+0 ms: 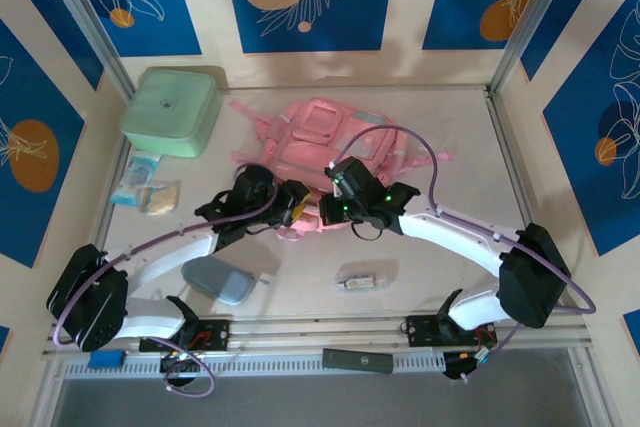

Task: Pack the student bag
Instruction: Zip the student bag at the center of the table.

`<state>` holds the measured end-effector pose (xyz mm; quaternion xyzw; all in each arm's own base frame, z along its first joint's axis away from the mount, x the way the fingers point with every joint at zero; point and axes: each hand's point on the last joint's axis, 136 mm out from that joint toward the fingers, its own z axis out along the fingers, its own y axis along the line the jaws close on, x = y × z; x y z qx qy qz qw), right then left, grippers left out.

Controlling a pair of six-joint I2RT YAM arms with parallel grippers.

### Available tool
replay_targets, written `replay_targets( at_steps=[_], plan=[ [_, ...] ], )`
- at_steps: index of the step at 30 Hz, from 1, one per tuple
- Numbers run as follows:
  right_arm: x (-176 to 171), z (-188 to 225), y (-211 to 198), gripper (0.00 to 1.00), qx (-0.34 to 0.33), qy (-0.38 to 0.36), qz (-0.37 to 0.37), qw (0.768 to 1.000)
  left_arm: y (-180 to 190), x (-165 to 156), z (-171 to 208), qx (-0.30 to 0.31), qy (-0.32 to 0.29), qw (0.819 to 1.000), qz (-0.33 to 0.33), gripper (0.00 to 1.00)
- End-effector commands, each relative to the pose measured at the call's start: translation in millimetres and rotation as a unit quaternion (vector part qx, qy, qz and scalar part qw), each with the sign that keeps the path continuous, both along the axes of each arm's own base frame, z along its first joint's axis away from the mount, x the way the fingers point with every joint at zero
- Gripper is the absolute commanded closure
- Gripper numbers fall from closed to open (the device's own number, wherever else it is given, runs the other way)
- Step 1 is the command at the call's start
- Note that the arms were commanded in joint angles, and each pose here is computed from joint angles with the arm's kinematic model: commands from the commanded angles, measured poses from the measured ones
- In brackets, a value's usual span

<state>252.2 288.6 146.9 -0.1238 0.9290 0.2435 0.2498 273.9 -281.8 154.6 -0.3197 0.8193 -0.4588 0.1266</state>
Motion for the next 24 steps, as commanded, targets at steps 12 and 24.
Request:
replay_targets(
  at_steps=[12,24],
  plan=[
    [-1.8,5.0,20.2,1.0,0.024,-0.026,0.011,0.999,9.1,-6.3,-37.1,0.021,0.072,0.989,0.129,0.61],
    [-7.3,1.7,17.2,1.0,-0.014,-0.028,0.017,0.999,3.8,8.4,-60.2,0.035,0.067,0.987,0.143,0.87]
  ],
)
